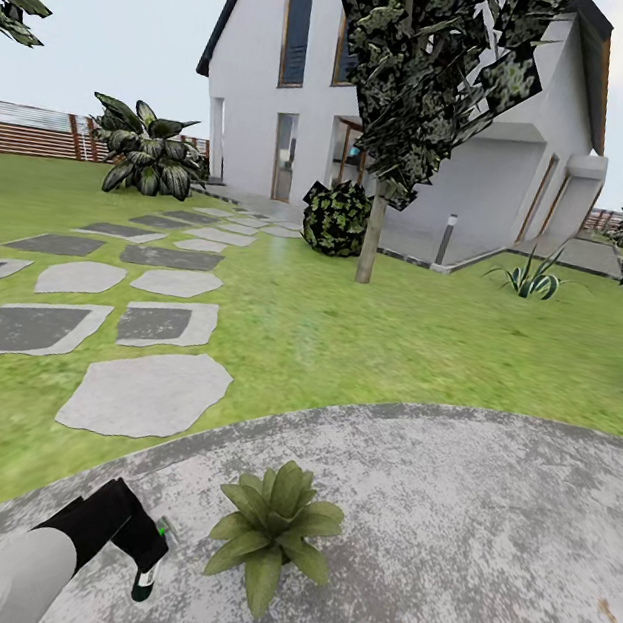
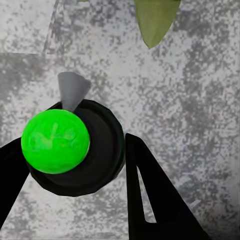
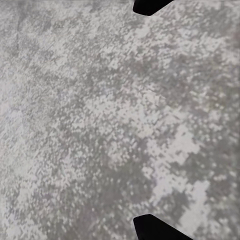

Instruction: Pick up the pesticide atomizer in the garden and spray insectifuge to fully cover both potted plants in the garden.

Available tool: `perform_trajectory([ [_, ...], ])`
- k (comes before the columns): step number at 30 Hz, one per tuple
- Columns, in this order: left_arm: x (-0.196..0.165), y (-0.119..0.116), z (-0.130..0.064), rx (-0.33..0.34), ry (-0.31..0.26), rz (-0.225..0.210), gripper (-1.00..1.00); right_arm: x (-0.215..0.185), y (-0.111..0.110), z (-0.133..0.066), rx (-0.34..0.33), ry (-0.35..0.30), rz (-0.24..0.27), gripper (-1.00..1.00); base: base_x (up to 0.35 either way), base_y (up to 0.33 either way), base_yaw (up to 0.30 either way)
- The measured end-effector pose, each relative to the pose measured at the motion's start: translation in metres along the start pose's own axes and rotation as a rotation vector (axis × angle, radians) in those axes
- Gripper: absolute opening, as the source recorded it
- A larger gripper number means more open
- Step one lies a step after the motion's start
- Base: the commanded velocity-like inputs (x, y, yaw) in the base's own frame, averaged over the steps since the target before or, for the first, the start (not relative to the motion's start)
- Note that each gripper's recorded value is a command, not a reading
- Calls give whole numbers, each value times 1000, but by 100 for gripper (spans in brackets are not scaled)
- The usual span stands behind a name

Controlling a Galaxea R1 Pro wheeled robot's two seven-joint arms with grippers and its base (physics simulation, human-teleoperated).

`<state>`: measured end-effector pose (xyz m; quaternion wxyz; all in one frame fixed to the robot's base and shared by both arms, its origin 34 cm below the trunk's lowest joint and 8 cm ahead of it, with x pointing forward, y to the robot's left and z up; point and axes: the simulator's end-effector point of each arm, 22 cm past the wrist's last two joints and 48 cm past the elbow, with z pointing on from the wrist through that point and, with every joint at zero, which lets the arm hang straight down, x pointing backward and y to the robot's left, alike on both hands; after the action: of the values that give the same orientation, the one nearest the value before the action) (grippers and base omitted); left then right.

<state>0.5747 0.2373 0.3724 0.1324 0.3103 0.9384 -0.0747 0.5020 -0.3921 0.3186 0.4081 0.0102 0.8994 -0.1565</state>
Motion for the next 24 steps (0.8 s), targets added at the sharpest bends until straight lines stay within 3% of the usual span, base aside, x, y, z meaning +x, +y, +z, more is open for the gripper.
perform_trajectory([
  [8,1,-1,0,-3,11,14,-100,2,1,-1,-1,5,0,100,157,-1,0],
  [13,13,-4,2,-18,86,51,-100,3,1,-1,-3,6,-1,100,294,-105,0],
  [17,16,-5,2,-17,105,54,-100,3,2,-1,-3,6,0,100,133,-50,0],
  [24,32,-8,-3,52,129,51,-100,2,0,0,0,4,1,100,9,-3,-108],
])
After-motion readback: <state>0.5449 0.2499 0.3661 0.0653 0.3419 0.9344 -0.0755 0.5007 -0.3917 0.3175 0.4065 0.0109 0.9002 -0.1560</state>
